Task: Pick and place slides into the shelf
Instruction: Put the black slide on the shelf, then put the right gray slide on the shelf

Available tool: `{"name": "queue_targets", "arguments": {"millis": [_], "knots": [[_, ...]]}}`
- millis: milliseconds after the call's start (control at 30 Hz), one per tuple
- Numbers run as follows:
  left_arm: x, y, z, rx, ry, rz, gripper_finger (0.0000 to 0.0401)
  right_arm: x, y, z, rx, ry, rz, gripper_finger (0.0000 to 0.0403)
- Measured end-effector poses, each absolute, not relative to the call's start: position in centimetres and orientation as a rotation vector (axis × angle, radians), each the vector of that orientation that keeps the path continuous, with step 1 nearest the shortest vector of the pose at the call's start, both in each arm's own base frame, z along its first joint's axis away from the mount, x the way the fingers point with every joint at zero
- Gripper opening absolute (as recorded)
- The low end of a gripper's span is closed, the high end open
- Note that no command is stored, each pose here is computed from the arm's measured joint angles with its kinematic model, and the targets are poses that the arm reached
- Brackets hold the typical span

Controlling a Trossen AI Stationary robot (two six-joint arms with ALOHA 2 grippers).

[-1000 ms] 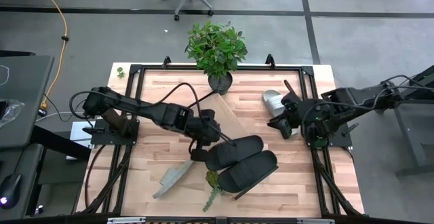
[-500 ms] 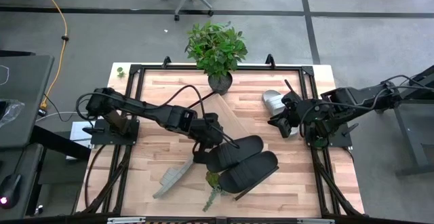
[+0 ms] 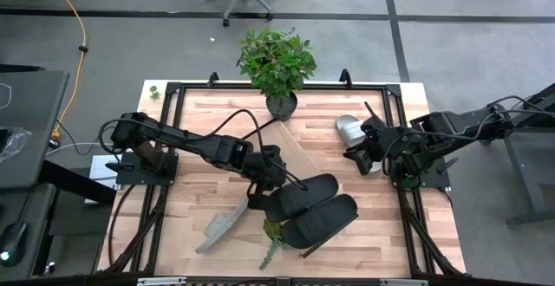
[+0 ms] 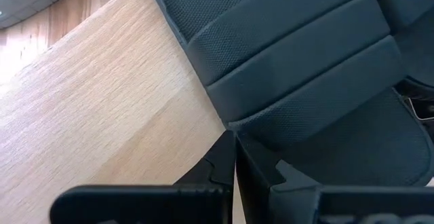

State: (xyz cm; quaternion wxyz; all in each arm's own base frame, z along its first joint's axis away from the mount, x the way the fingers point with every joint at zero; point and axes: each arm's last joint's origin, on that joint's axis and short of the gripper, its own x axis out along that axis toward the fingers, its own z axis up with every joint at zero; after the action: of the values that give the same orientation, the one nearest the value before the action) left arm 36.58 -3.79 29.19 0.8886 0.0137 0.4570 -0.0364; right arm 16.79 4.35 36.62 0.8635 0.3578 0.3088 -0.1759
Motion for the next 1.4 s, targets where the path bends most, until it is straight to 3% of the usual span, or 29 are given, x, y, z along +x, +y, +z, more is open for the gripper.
{"name": "queue_targets", "arguments": {"millis": [333, 533, 767, 1067, 1400], "knots": [[35.2, -1.3, 30.3, 0.000, 0.984, -0.054, 0.0003, 13.5, 3.2, 34.8, 0.712, 0.874, -0.648, 0.0103], [32.4, 0.5, 32.7, -0.030, 0.996, -0.013, 0.0003, 12.0, 2.7, 35.2, 0.653, 0.882, -0.607, 0.0102], [28.3, 0.3, 36.2, -0.057, 0.946, -0.048, 0.0003, 11.5, 2.2, 34.8, 0.379, 0.914, -0.621, 0.0102], [24.0, -0.3, 39.6, -0.118, 0.836, -0.051, 0.0003, 11.7, 2.2, 29.3, 0.115, 1.102, -0.634, 0.0103], [23.0, -0.3, 39.8, -0.143, 0.860, -0.032, 0.0003, 11.9, 2.2, 25.3, -0.055, 1.258, -0.598, 0.0103]]}}
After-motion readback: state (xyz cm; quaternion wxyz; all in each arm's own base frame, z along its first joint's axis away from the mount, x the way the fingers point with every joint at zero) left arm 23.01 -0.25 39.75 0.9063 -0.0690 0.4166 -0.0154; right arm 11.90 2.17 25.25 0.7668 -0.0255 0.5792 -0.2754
